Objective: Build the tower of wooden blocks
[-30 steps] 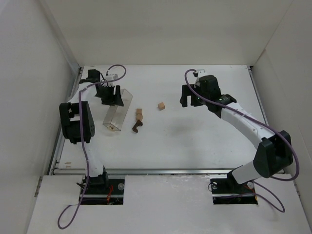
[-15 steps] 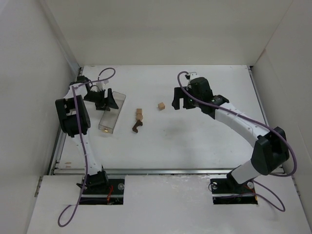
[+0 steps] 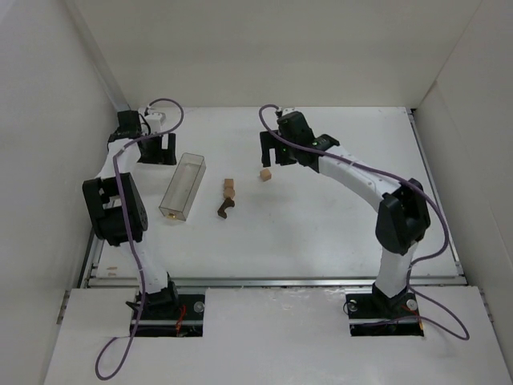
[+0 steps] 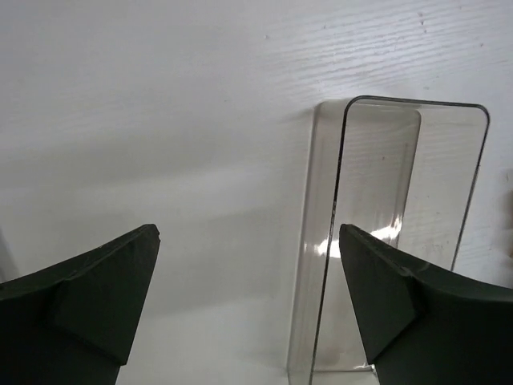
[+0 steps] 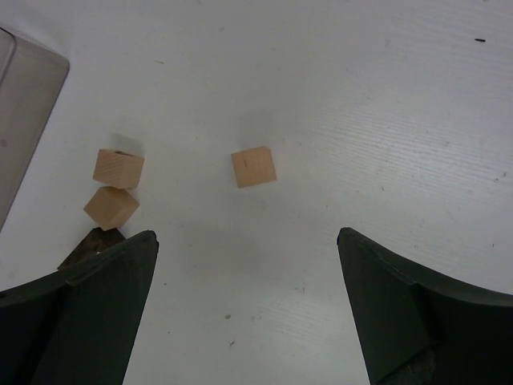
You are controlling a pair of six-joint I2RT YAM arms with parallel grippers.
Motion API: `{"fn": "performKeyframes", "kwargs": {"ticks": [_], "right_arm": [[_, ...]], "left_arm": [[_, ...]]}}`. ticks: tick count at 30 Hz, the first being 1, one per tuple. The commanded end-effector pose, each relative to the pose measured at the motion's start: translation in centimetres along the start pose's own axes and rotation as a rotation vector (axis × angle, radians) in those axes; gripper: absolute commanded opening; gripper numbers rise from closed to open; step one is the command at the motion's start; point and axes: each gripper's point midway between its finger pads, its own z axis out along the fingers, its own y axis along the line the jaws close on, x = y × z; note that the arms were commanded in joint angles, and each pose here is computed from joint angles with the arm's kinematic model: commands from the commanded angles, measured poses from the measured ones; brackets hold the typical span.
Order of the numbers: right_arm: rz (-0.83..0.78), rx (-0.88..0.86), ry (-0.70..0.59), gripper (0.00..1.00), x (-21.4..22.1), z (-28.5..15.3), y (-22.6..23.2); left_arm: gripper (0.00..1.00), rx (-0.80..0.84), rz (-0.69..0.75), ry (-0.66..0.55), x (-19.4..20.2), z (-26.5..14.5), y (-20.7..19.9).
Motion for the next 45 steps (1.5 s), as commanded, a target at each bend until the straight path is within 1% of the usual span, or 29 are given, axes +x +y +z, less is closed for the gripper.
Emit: {"fn": "performKeyframes", "kwargs": {"ticks": [1, 2, 3, 4, 6, 7, 8, 9, 11, 12, 13, 14, 15, 16, 17, 18, 19, 20, 22, 24, 27, 28, 31, 33, 36, 37, 43, 44, 45], "right_arm": [[-0.07, 0.052, 0.073, 0.99, 0.8, 1.3, -0.2], [-0.09, 0.048, 0.088, 0.99, 1.2, 1.6, 0.3], [-0.087, 0.033, 0.074, 0.99, 0.4, 1.9, 0.8], [-0.09, 0.041, 0.096, 0.99, 0.9, 2.6, 0.7], [-0.06, 0.007, 0.07, 0.99, 0.1, 2.6, 1.6], [-0.044, 0.005, 0.065, 0.99, 0.3, 2.9, 1.7], [-0.032, -0.012, 0.056, 0.99, 0.1, 2.8, 2.0], [-0.017, -0.037, 0.043, 0.99, 0.0, 3.0, 2.5], [-0.007, -0.056, 0.031, 0.98, -0.3, 2.5, 2.3], [-0.008, -0.06, 0.044, 0.98, 0.2, 2.6, 2.3], [-0.007, -0.074, 0.038, 0.98, 0.1, 2.4, 2.5], [0.007, -0.06, 0.053, 0.97, 0.9, 2.8, 1.7], [0.008, -0.062, 0.048, 0.97, 0.8, 2.2, 1.7], [0.016, -0.058, 0.034, 0.97, 0.6, 2.3, 1.1], [0.013, -0.048, 0.062, 0.95, 1.9, 2.4, 0.7], [0.034, -0.034, 0.047, 0.95, 1.6, 2.1, 0.0], [0.048, -0.013, 0.057, 0.95, 2.2, 2.3, -0.5], [0.065, -0.004, 0.055, 0.95, 2.1, 2.0, -1.1], [0.101, 0.01, 0.07, 0.95, 2.8, 2.1, -2.5], [0.16, 0.033, 0.076, 0.94, 2.9, 2.1, -4.1], [0.202, 0.038, 0.101, 0.93, 3.7, 1.9, -4.9], [0.227, 0.047, 0.093, 0.93, 3.7, 1.7, -5.6], [0.253, 0.056, 0.073, 0.93, 3.5, 1.4, -6.5], [0.264, 0.057, 0.076, 0.93, 3.8, 1.2, -6.6], [0.263, 0.061, 0.084, 0.93, 4.2, 1.3, -6.7], [0.264, 0.053, 0.088, 0.93, 4.2, 1.3, -6.5], [0.264, 0.056, 0.096, 0.93, 4.6, 1.3, -6.6], [0.264, 0.052, 0.088, 0.93, 4.3, 1.1, -6.5], [0.264, 0.052, 0.088, 0.93, 4.3, 1.1, -6.5]], "left_arm": [[0.92, -0.142, 0.074, -0.18, -5.1, -5.0, -0.5], [0.9, -0.13, 0.094, -0.192, -5.8, -5.5, -1.6], [0.86, -0.126, 0.12, -0.163, -5.5, -5.7, -2.2], [0.83, -0.123, 0.133, -0.161, -5.9, -5.9, -2.9], [0.76, -0.101, 0.196, -0.169, -7.0, -6.6, -5.3], [0.69, -0.083, 0.226, -0.142, -6.5, -6.6, -6.3], [0.64, -0.057, 0.253, -0.145, -6.7, -7.0, -7.6], [0.59, -0.015, 0.288, -0.141, -6.9, -6.9, -9.9], [0.47, 0.039, 0.331, -0.095, -5.6, -7.0, -12.5], [0.44, 0.078, 0.382, -0.071, -4.7, -6.9, -14.8], [0.42, 0.094, 0.401, -0.036, -3.6, -6.6, -15.9], [0.42, 0.107, 0.419, 0.005, -2.1, -6.8, -16.9], [0.41, 0.118, 0.437, 0.061, 0.1, -6.4, -17.7], [0.41, 0.121, 0.486, 0.098, 1.6, -5.8, -19.3], [0.42, 0.121, 0.502, 0.133, 3.1, -5.9, -19.9], [0.44, 0.127, 0.525, 0.167, 4.5, -5.5, -20.6], [0.46, 0.144, 0.549, 0.213, 6.9, -5.3, -21.8], [0.55, 0.154, 0.544, 0.237, 8.0, -5.1, -22.4], [0.65, 0.165, 0.543, 0.264, 9.3, -4.2, -23.3], [0.67, 0.175, 0.521, 0.293, 10.3, -3.6, -23.7], [0.67, 0.179, 0.496, 0.33, 11.2, -2.4, -23.9], [0.65, 0.177, 0.485, 0.331, 11.2, -2.4, -23.9], [0.63, 0.187, 0.482, 0.353, 11.9, -1.8, -23.9], [0.61, 0.154, 0.476, 0.391, 13.2, -1.4, -23.1], [0.59, 0.101, 0.472, 0.408, 14.0, -0.8, -22.1], [0.57, 0.071, 0.457, 0.424, 14.5, -0.4, -21.3], [0.5, 0.042, 0.438, 0.452, 15.9, 0.0, -20.6], [0.48, 0.034, 0.44, 0.44, 15.6, 0.1, -20.6], [0.38, 0.034, 0.44, 0.44, 15.6, 0.1, -20.6]]}}
